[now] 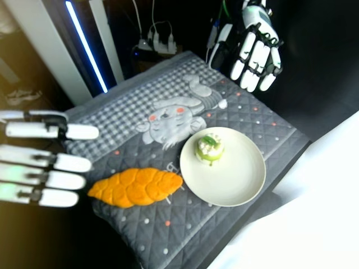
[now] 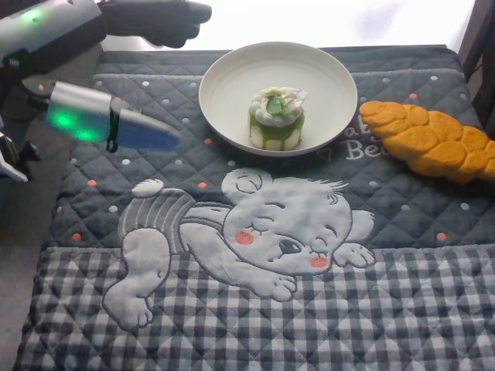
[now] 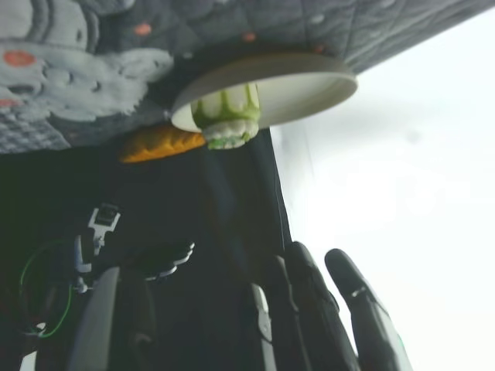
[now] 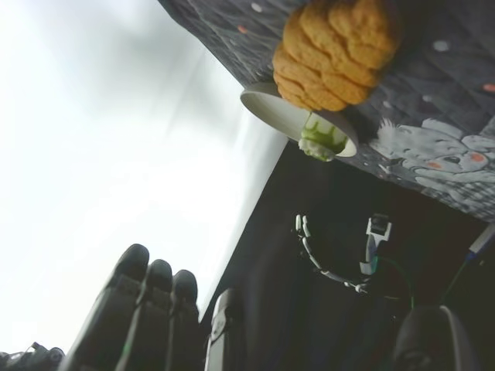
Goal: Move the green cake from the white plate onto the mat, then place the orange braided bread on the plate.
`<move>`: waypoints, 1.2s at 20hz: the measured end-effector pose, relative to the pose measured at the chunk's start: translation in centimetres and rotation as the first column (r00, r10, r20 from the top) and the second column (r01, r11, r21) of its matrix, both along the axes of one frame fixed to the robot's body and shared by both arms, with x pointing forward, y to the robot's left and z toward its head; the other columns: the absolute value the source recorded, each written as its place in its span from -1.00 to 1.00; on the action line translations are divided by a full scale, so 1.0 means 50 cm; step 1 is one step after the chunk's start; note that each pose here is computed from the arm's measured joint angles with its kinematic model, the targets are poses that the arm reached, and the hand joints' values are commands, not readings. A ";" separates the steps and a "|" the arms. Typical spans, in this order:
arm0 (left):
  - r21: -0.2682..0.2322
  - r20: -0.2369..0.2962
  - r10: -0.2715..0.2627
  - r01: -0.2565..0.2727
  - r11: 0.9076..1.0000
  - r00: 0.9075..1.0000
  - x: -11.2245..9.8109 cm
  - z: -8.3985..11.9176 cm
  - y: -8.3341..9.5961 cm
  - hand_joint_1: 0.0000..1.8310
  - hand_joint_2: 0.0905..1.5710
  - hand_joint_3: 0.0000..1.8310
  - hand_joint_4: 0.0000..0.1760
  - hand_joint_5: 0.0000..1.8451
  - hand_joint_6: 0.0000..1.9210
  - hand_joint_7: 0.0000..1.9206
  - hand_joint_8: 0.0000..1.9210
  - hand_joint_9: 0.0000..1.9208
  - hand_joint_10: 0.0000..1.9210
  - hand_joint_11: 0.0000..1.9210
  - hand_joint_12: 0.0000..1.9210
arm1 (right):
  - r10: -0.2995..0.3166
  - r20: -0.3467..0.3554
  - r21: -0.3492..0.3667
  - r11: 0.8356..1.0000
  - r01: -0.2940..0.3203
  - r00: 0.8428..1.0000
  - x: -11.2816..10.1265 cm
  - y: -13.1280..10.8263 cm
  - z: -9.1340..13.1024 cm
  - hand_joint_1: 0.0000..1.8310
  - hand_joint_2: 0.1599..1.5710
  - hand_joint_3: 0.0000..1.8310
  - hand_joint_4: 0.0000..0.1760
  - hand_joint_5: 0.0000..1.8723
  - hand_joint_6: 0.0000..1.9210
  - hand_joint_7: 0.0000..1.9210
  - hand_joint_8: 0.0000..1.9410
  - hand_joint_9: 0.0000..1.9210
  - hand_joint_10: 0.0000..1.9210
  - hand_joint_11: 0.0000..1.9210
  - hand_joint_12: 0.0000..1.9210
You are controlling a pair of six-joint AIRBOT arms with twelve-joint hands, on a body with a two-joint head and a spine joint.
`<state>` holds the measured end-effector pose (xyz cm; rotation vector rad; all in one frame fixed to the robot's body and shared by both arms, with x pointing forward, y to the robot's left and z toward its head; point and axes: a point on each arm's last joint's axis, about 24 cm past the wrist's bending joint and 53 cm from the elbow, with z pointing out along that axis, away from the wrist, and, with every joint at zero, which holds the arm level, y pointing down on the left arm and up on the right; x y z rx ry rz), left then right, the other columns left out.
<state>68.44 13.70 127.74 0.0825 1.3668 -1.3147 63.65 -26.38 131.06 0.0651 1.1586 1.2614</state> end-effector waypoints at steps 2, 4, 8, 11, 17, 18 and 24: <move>0.005 -0.018 -0.007 0.008 1.000 1.000 0.014 -0.008 -0.015 -0.17 0.04 -1.00 -0.67 -0.65 -1.00 -0.51 -1.00 -0.44 -1.00 -0.73 -0.15 | 0.001 -0.001 0.002 1.000 -0.001 1.000 0.000 0.001 -0.001 -0.44 0.32 -1.00 -0.95 -0.70 -0.99 -0.62 -1.00 -0.58 -0.96 -1.00 0.11; 0.015 -0.016 -0.022 0.022 1.000 1.000 0.028 -0.002 -0.042 -0.18 0.06 -1.00 -0.82 -0.62 -0.99 -0.51 -1.00 -0.41 -0.99 -0.70 -0.16 | 0.001 -0.001 0.003 1.000 -0.001 1.000 0.000 0.001 -0.002 -0.54 0.33 -1.00 -0.84 -0.68 -0.99 -0.58 -0.99 -0.56 -0.97 -1.00 0.09; 0.011 -0.016 -0.047 0.047 0.999 0.999 0.058 0.024 -0.088 -0.12 0.01 -1.00 -0.97 -0.57 -1.00 -0.44 -1.00 -0.40 -1.00 -0.78 0.01 | 0.008 -0.005 0.007 1.000 -0.008 1.000 0.001 0.007 -0.007 -0.50 0.31 -1.00 -1.00 -0.63 -1.00 -0.51 -1.00 -0.49 -0.97 -0.92 0.13; 0.064 -0.053 -0.044 0.048 0.997 0.998 0.090 -0.001 -0.124 -0.11 0.04 -1.00 -0.82 -0.54 -0.99 -0.43 -0.99 -0.40 -1.00 -0.72 -0.13 | 0.009 -0.006 0.008 1.000 -0.009 1.000 0.001 0.008 -0.008 -0.56 0.31 -1.00 -0.80 -0.62 -1.00 -0.53 -1.00 -0.51 -0.99 -0.99 0.16; 0.117 -0.116 -0.058 0.071 0.991 0.992 0.121 -0.043 -0.180 -0.11 0.01 -1.00 -0.27 -0.54 -1.00 -0.43 -1.00 -0.36 -1.00 -0.56 -0.42 | 0.018 -0.007 0.007 1.000 -0.018 1.000 -0.001 0.014 -0.012 -0.45 0.23 -1.00 -0.71 -0.59 -0.99 -0.50 -1.00 -0.51 -0.99 -0.99 0.12; 0.128 -0.120 -0.058 0.073 0.989 0.991 0.121 -0.049 -0.186 -0.12 0.01 -1.00 -0.21 -0.55 -1.00 -0.42 -1.00 -0.37 -1.00 -0.64 -0.39 | 0.018 -0.006 0.007 1.000 -0.018 1.000 -0.001 0.014 -0.011 -0.46 0.24 -1.00 -0.82 -0.58 -0.99 -0.50 -0.99 -0.50 -0.99 -0.97 0.14; 0.166 -0.133 -0.051 0.073 0.983 0.990 0.137 -0.077 -0.220 -0.18 0.02 -1.00 -0.22 -0.53 -1.00 -0.41 -1.00 -0.35 -1.00 -0.75 -0.21 | 0.028 -0.008 0.004 1.000 -0.028 1.000 -0.005 0.021 -0.014 -0.51 0.24 -1.00 -0.71 -0.58 -1.00 -0.48 -0.99 -0.51 -1.00 -1.00 0.22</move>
